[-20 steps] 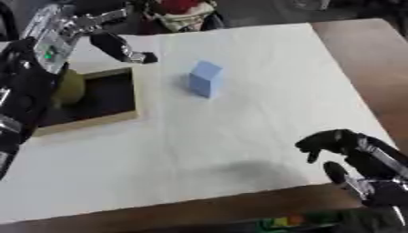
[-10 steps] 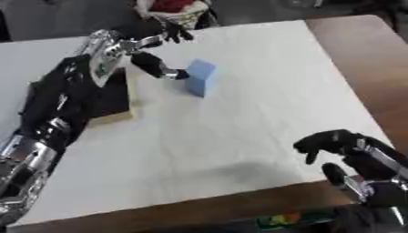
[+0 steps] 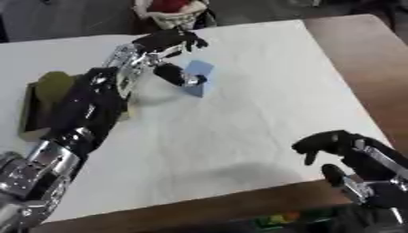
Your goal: Pick up objects on the table and place them in the box.
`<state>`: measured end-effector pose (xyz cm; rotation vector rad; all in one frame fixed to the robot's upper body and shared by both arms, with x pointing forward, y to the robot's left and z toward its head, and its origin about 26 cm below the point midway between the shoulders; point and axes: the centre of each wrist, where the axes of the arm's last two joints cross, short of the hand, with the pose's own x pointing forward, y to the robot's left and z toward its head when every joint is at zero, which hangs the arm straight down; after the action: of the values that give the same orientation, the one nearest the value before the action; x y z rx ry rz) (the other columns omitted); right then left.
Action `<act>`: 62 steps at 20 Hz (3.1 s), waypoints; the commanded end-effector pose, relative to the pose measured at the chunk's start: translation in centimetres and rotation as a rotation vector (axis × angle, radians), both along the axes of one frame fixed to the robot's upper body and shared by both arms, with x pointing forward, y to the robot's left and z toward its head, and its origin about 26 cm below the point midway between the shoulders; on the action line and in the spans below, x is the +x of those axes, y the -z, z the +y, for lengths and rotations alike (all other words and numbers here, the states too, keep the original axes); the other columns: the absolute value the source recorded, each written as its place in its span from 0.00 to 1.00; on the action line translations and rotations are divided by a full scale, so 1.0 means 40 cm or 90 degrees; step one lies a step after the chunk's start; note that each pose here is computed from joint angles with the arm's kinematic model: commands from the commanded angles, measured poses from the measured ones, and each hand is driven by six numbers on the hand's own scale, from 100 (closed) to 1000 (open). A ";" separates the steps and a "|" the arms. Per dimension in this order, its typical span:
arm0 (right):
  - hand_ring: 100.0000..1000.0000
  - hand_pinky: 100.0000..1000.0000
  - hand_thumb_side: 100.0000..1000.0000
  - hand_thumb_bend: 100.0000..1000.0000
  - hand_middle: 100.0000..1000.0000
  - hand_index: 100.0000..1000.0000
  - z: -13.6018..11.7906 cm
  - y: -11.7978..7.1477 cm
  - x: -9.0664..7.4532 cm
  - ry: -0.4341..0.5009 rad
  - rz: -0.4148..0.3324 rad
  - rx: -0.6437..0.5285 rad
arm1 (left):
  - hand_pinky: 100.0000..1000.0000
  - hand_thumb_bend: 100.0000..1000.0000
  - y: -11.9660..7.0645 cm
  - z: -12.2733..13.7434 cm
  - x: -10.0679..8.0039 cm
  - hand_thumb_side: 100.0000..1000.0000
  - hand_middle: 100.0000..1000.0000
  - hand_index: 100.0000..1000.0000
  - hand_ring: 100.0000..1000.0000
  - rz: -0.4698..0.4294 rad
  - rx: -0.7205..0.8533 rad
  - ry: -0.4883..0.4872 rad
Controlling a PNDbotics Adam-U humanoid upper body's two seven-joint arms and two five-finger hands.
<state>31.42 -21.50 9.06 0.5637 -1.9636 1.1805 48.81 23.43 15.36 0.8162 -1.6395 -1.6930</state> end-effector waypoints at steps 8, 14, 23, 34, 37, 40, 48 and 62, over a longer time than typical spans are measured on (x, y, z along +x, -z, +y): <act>0.78 0.76 0.41 0.00 0.49 0.80 0.002 -0.018 0.005 -0.007 -0.015 0.004 | 0.64 0.33 0.019 -0.030 0.000 0.54 0.71 0.89 0.62 -0.021 0.019 -0.015; 0.78 0.76 0.41 0.00 0.49 0.80 0.002 -0.019 0.006 -0.008 -0.015 0.004 | 0.59 0.24 0.044 -0.035 -0.003 0.39 0.64 0.81 0.55 -0.008 0.026 -0.011; 0.78 0.76 0.41 0.00 0.49 0.80 -0.001 -0.019 0.006 -0.004 -0.017 0.003 | 0.42 0.00 0.022 -0.010 -0.009 0.07 0.45 0.67 0.41 -0.022 -0.044 -0.003; 0.78 0.76 0.41 0.00 0.49 0.80 -0.019 -0.017 0.007 0.017 -0.019 0.000 | 0.39 0.00 -0.177 0.131 -0.109 0.05 0.45 0.67 0.40 -0.123 -0.108 -0.005; 0.78 0.76 0.41 0.00 0.49 0.80 -0.022 -0.017 0.007 0.021 -0.020 -0.002 | 0.41 0.00 -0.188 0.196 -0.158 0.04 0.46 0.67 0.40 -0.136 -0.118 -0.049; 0.78 0.76 0.41 0.00 0.49 0.80 -0.025 -0.015 0.006 0.024 -0.019 -0.003 | 0.42 0.02 -0.169 0.242 -0.189 0.04 0.47 0.68 0.41 -0.134 -0.110 -0.094; 0.78 0.76 0.41 0.00 0.49 0.80 -0.029 -0.012 0.005 0.031 -0.017 -0.002 | 0.50 0.05 -0.059 0.329 -0.225 0.06 0.52 0.71 0.46 -0.081 -0.077 -0.190; 0.78 0.75 0.41 0.00 0.49 0.80 -0.037 -0.007 0.004 0.042 -0.014 -0.005 | 0.78 0.47 -0.001 0.372 -0.309 0.67 0.86 0.91 0.81 -0.128 -0.065 -0.278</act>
<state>31.45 -22.39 8.81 0.5116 -1.9745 1.1457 36.63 38.00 13.63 1.1557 -1.4924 -1.2583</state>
